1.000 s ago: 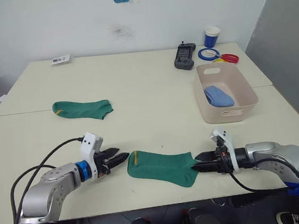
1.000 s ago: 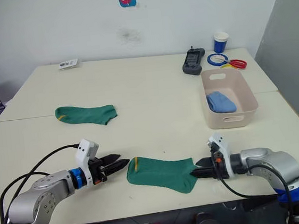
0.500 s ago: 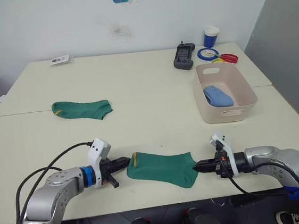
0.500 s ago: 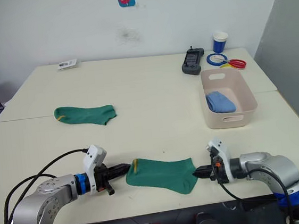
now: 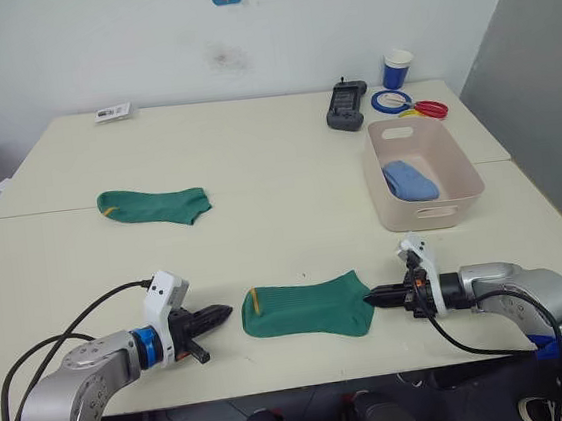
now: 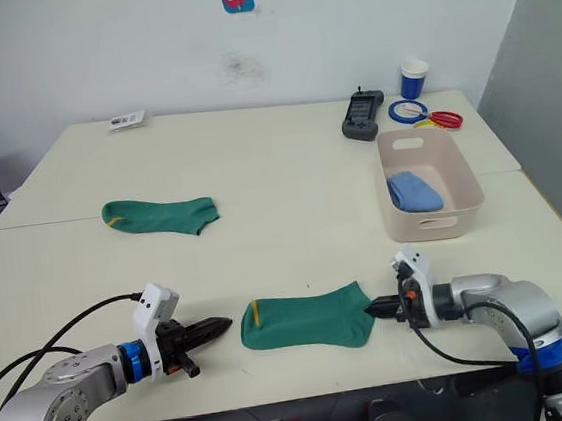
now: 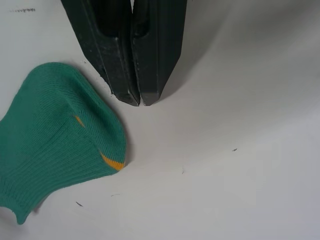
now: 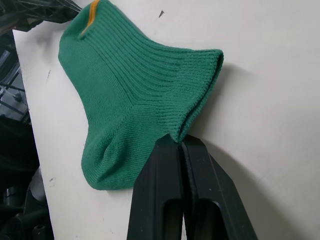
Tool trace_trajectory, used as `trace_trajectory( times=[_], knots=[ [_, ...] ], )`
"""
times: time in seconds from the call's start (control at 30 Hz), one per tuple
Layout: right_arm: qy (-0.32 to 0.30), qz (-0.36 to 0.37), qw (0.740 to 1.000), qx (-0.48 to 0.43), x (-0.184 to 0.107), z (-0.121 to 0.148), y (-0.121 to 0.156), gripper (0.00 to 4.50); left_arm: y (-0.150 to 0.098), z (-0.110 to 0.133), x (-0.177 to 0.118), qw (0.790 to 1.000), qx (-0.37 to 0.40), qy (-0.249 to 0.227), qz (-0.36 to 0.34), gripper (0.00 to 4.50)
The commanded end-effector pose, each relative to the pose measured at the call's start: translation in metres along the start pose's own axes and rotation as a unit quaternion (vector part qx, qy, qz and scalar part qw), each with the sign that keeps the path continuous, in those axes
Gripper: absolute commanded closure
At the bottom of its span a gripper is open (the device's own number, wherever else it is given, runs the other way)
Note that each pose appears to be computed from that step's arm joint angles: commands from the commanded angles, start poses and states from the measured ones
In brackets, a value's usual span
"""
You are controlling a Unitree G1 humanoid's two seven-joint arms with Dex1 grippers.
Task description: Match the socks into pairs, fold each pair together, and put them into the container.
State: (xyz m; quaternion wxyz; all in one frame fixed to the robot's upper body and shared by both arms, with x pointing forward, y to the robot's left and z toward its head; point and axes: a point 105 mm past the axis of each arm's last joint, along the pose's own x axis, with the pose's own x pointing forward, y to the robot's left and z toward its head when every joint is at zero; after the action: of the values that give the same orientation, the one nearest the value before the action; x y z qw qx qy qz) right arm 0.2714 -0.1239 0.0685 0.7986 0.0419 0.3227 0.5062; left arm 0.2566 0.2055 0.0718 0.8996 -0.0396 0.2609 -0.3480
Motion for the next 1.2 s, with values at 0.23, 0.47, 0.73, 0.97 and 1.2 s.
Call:
trace_trajectory(
  times=[0.23, 0.47, 0.73, 0.97, 1.2],
  knots=[
    [-0.011, -0.007, 0.999, -0.039, -0.008, 0.01, -0.002, 4.02, -0.014, 0.018, -0.001, 0.999, 0.03, -0.036, -0.027, 4.29],
    [-0.037, -0.041, 0.996, -0.077, -0.02, 0.03, -0.011, 1.75, -0.019, 0.036, -0.005, 0.995, 0.072, -0.057, -0.044, 2.33],
    [-0.062, 0.017, 0.95, -0.306, 0.018, 0.055, 0.028, 2.09, -0.059, 0.045, 0.018, 0.966, 0.212, -0.055, -0.141, 2.93],
    [-0.048, 0.067, 0.932, -0.352, 0.061, 0.038, 0.04, 4.48, -0.071, 0.027, 0.045, 0.944, 0.272, -0.018, -0.187, 4.5],
    [-0.003, 0.06, 0.932, -0.358, 0.055, 0.016, 0.023, 4.48, -0.05, -0.003, 0.058, 0.947, 0.275, 0.041, -0.161, 4.5]
  ],
)
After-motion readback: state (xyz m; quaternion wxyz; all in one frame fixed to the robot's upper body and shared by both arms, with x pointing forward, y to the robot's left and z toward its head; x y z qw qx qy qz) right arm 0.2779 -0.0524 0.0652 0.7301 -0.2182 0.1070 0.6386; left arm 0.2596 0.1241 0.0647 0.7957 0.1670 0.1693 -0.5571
